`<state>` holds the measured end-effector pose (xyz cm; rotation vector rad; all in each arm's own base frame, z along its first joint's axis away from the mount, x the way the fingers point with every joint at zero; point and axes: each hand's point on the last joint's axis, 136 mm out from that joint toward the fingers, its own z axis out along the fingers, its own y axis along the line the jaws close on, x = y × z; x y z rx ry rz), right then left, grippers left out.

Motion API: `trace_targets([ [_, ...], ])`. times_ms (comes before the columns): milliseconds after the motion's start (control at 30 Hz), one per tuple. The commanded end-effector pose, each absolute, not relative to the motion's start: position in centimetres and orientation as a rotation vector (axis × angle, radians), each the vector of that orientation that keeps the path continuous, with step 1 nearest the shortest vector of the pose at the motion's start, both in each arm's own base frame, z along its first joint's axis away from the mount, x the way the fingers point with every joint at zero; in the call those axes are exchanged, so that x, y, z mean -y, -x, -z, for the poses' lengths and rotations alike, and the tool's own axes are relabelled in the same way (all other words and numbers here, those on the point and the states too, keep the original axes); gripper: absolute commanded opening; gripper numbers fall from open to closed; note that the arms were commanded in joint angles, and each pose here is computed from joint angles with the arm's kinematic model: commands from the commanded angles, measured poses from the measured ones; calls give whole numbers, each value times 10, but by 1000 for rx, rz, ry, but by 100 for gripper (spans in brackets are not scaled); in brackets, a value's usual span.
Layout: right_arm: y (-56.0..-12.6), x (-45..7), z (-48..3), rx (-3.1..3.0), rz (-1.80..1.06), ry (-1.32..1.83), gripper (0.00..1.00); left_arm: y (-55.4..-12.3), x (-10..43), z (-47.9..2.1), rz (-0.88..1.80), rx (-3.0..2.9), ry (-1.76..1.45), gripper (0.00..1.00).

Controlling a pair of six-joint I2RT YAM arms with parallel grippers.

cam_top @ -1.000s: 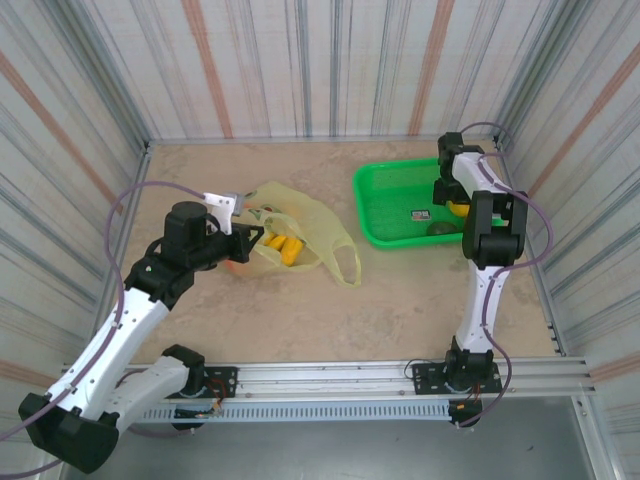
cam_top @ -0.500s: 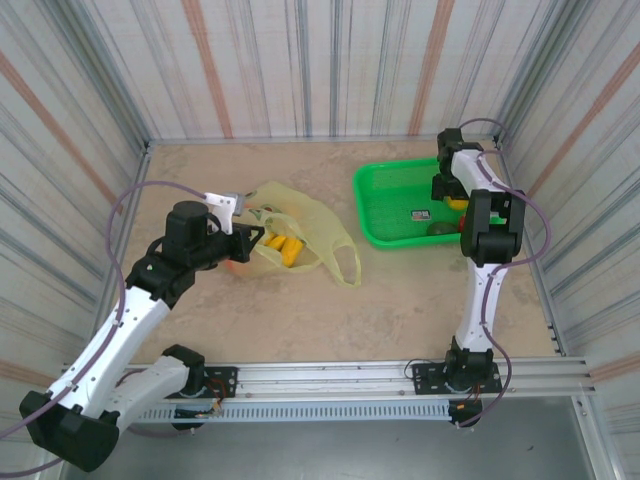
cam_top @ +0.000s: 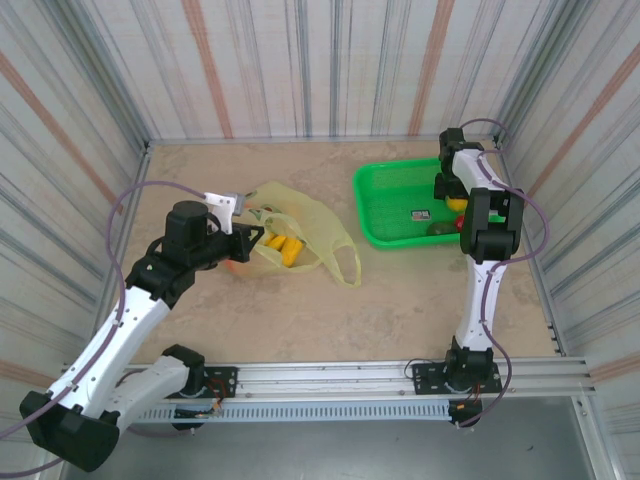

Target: Place the fake fruits into the plastic bag and tie a complex knot

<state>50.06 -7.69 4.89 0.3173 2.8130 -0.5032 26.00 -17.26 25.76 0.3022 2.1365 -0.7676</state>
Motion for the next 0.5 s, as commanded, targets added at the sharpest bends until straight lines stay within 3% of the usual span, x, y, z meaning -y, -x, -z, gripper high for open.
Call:
trace_targets([
  [0, -499, 70, -48, -2833, 481, -330, 63, -261, 170, -257, 757, -2140, -304, 0],
  [167, -510, 60, -87, -2717, 433, -338, 49, -261, 170, -257, 754, -2138, -301, 0],
  [300, -512, 34, -134, -2615, 275, -360, 49, -261, 168, -258, 753, -2134, -295, 0],
  [467, -486, -30, -181, -2488, 14, -257, 48, -261, 166, -261, 744, -2119, -293, 0],
])
